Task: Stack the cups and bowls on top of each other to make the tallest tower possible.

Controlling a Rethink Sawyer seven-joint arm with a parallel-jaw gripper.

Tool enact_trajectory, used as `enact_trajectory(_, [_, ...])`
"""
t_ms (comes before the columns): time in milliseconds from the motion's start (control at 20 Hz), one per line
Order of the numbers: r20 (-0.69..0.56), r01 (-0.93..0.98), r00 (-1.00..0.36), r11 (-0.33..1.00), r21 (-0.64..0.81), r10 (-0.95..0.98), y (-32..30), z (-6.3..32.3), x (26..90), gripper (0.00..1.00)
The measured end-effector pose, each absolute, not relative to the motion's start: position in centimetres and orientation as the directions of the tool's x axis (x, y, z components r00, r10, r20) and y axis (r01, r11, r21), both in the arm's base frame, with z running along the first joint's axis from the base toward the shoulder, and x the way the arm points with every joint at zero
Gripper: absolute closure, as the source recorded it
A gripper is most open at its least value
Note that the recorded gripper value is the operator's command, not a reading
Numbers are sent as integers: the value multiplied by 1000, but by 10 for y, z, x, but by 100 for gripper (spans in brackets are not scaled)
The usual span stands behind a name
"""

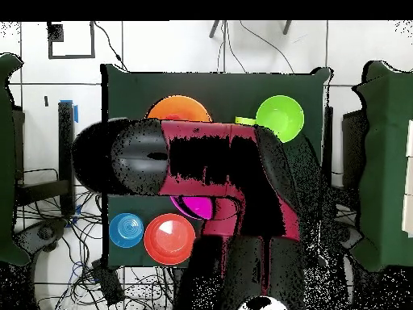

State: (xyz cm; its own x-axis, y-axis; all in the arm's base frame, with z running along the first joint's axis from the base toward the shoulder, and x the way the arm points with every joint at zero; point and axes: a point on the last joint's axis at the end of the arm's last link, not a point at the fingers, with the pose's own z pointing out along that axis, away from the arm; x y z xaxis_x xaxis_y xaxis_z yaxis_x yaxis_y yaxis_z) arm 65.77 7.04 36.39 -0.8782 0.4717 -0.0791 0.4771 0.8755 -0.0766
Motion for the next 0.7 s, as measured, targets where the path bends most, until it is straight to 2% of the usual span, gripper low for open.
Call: enact_trajectory(700, [-97,474,-879,878,-71,466,73,369,701,100])
